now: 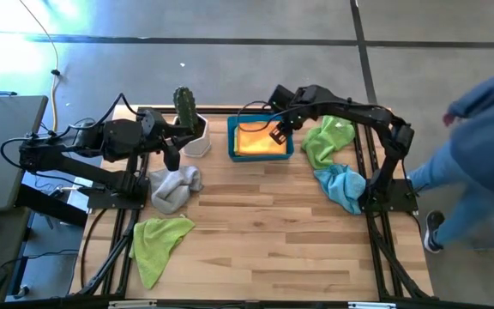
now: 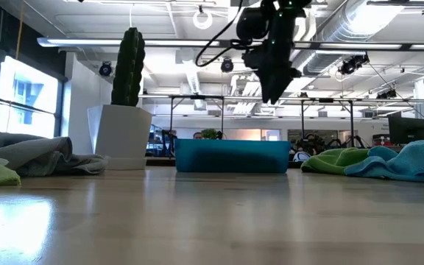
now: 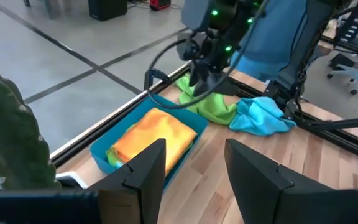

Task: Fold microfiber towels
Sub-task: Fold the gray microfiber towel

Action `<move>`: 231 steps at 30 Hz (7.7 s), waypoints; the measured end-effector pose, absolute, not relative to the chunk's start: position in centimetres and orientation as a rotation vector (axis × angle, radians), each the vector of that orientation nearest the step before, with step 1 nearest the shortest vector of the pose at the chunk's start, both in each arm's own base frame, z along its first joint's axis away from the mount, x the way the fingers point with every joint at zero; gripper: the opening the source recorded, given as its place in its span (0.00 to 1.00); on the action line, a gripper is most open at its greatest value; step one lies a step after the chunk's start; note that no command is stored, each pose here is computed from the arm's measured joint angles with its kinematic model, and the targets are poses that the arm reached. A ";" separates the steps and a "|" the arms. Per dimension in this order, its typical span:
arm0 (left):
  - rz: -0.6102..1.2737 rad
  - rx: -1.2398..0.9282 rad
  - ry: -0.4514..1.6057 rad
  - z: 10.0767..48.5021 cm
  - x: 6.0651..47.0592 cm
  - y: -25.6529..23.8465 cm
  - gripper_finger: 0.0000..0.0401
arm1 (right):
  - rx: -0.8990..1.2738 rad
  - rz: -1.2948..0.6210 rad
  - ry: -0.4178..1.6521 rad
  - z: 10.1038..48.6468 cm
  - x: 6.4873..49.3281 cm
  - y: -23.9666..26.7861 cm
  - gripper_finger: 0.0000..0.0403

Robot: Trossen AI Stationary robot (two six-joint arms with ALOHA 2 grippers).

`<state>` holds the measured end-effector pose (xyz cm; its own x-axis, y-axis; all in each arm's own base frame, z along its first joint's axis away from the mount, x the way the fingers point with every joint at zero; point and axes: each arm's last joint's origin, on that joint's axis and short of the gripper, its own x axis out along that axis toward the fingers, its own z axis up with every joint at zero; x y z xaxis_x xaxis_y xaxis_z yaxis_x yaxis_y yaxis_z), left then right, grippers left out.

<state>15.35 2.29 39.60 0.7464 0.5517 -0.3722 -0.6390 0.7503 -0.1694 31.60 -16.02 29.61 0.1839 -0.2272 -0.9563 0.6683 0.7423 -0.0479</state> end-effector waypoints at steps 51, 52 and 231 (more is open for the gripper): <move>0.952 -0.640 1.321 18.0 14.6 -0.3 0.23 | 0.158 -0.473 1.127 30.0 35.5 4.5 0.38; 0.954 -0.644 1.315 18.0 14.7 -0.4 0.19 | 0.155 -0.478 1.121 30.0 35.5 4.9 0.38; -0.004 -0.479 0.547 32.3 25.5 -3.4 0.00 | 0.299 -0.094 0.538 22.8 37.3 9.2 0.38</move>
<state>25.54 -3.36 32.28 0.8571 -0.1289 -0.4987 -0.1215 0.8903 -0.4389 37.29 9.17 22.85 0.8555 -0.0100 -0.5177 0.1659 0.9524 0.2557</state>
